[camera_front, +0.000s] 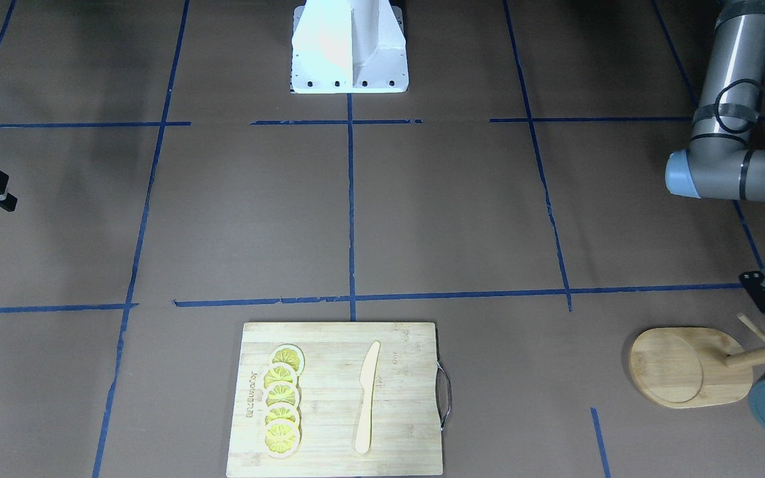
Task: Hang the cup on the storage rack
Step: 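Hook the mug handle onto a rack peg with the left gripper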
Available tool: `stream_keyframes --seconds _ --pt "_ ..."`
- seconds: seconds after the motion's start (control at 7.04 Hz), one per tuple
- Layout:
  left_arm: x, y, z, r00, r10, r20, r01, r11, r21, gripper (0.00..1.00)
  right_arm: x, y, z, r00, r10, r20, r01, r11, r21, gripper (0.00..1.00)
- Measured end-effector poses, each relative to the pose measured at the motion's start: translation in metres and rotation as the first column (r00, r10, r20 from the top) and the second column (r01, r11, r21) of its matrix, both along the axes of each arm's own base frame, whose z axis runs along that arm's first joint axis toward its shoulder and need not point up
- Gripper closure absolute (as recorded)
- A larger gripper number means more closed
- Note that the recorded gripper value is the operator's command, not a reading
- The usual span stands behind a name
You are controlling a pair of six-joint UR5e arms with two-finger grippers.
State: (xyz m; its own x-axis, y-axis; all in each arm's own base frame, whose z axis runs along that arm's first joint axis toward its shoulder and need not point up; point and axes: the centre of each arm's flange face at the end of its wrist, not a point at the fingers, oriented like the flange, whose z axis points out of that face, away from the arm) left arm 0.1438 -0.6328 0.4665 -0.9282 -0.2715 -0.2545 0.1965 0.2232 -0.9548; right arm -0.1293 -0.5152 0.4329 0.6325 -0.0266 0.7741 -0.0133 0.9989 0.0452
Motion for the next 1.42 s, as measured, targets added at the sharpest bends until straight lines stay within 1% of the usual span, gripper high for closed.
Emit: stream_keyframes --seconds 0.28,0.71,0.99,1.14,1.28,1.42 --pt "-0.022 -0.003 0.033 1.0 0.021 0.011 -0.02 1.0 -0.02 0.98 0.0 0.001 -0.004 1.0 0.0 0.004 0.0 1.0 0.006 0.0" --pt "-0.028 0.002 0.05 0.999 0.032 -0.002 -0.033 0.999 -0.025 0.98 0.001 0.004 -0.011 1.0 0.001 0.01 -0.001 1.0 0.014 0.0" --pt "-0.037 0.026 0.073 0.998 0.04 -0.044 -0.041 0.999 -0.018 0.98 0.002 0.005 -0.014 1.0 0.002 0.011 -0.002 1.0 0.017 0.0" --pt "-0.038 0.032 0.079 0.996 0.045 -0.071 -0.047 0.999 -0.017 0.98 0.002 0.006 -0.015 1.0 0.003 0.011 -0.003 1.0 0.017 0.0" --pt "-0.039 0.037 0.085 0.996 0.048 -0.081 -0.05 0.998 -0.024 0.98 0.002 0.007 -0.015 1.0 0.003 0.012 -0.003 1.0 0.017 0.0" --pt "-0.041 0.042 0.093 0.996 0.048 -0.08 -0.051 0.998 -0.036 0.95 0.003 0.008 -0.015 1.0 0.003 0.012 -0.003 1.0 0.017 0.0"
